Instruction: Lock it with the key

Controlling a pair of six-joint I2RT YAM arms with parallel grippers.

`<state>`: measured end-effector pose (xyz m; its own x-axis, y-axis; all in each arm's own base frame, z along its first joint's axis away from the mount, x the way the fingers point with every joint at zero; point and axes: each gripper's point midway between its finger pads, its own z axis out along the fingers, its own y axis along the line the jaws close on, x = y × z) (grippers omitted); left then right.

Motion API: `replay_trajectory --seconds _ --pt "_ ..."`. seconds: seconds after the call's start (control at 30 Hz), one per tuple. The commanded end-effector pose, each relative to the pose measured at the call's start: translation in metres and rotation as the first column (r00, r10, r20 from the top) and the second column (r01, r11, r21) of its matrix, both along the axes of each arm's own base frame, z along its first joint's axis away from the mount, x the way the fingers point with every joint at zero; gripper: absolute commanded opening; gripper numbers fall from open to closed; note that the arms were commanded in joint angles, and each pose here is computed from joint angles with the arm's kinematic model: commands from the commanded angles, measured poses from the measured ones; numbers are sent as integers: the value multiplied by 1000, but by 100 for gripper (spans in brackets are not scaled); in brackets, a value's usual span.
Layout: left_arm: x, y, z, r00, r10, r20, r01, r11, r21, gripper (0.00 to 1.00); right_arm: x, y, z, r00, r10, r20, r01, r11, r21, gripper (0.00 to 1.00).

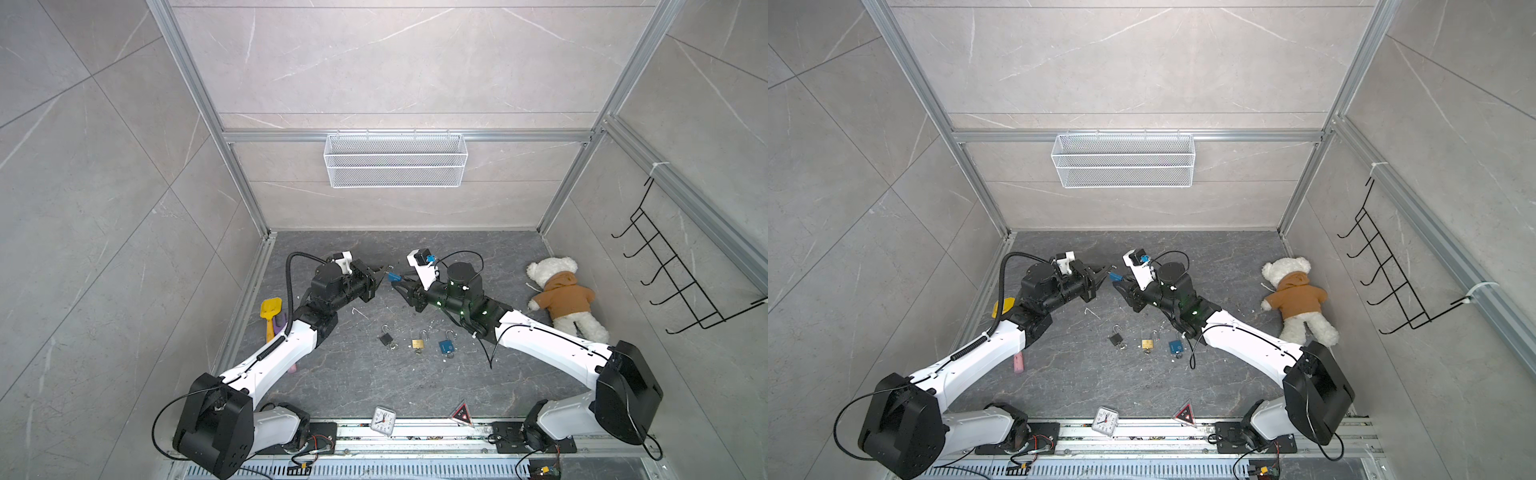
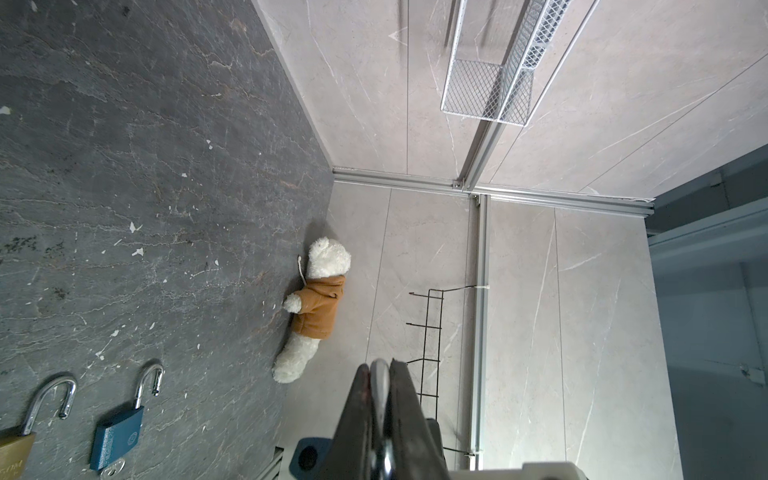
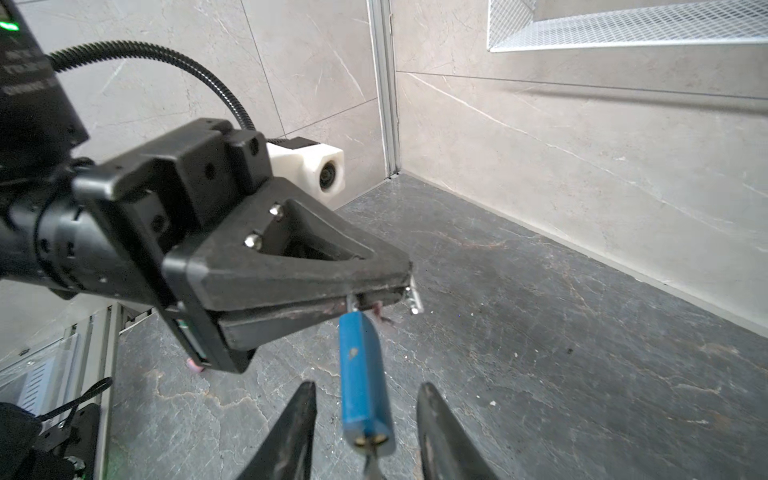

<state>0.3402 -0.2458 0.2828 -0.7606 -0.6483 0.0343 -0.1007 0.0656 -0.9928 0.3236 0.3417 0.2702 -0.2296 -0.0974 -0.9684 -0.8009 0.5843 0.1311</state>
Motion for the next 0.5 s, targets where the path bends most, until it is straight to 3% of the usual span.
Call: replay_trajectory --seconds 0.0,0.23,0.37,0.47 --pt "-2 -6 51 991 -30 133 40 997 -73 0 8 1 16 1000 -1 25 0 999 45 41" --pt "3 -11 46 992 -43 120 53 996 -76 0 9 6 16 1000 27 10 -28 998 63 36" --pt "6 -13 44 992 -51 117 60 995 -76 0 9 5 17 999 33 7 -34 996 77 23" --pt "8 -15 42 992 -54 110 63 995 -81 0 9 5 16 999 43 3 -43 996 84 7"
